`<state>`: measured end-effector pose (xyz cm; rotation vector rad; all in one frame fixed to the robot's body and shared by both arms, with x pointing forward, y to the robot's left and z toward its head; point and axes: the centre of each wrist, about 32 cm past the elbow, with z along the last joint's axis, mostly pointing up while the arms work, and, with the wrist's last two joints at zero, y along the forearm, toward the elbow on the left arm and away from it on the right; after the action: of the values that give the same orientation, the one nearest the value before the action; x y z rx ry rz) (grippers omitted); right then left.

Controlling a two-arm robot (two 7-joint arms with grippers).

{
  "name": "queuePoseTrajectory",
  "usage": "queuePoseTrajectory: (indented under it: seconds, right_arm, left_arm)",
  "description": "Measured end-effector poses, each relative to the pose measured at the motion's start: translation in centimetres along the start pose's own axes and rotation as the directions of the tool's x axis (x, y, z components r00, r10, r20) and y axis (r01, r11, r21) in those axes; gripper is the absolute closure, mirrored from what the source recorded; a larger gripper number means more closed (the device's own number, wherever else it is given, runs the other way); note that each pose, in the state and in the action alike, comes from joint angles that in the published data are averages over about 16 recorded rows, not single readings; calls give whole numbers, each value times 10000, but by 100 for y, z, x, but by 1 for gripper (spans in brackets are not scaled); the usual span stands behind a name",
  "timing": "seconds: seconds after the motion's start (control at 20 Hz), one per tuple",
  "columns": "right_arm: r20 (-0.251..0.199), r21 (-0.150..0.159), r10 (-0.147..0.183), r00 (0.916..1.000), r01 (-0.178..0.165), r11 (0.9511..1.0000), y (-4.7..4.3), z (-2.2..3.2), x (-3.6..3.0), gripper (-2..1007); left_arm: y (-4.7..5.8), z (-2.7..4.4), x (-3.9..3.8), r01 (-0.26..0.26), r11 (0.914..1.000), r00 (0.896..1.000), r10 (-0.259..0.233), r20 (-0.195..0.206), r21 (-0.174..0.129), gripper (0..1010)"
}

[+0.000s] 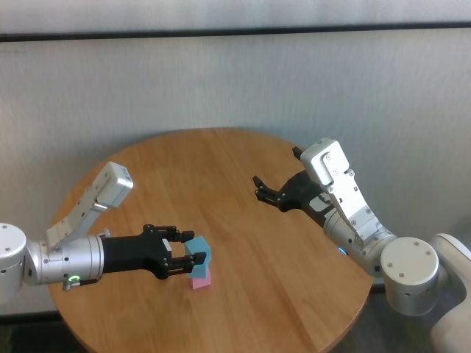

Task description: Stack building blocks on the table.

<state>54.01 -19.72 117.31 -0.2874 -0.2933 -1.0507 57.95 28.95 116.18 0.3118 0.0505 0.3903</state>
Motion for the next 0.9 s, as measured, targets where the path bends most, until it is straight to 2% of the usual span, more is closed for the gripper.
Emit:
queuePoseTrajectory:
  seconds: [0.25,0.5,0.7,0.9]
  right_arm:
    - [0,0,0,10000,0,10000,0,0,0,4]
    - [0,0,0,10000,0,10000,0,0,0,4]
    - [0,0,0,10000,0,10000,0,0,0,4]
    - [0,0,0,10000,0,10000,0,0,0,4]
  left_arm:
    - [7,1,-2,5,10000,10000,-5,2,-35,300]
    - [38,0,-4,-30,9998,10000,28,-53,-211,154]
    - [84,0,1,-214,9983,9996,205,-181,-545,77]
    - [142,4,9,-922,9898,9955,891,-330,-1085,29]
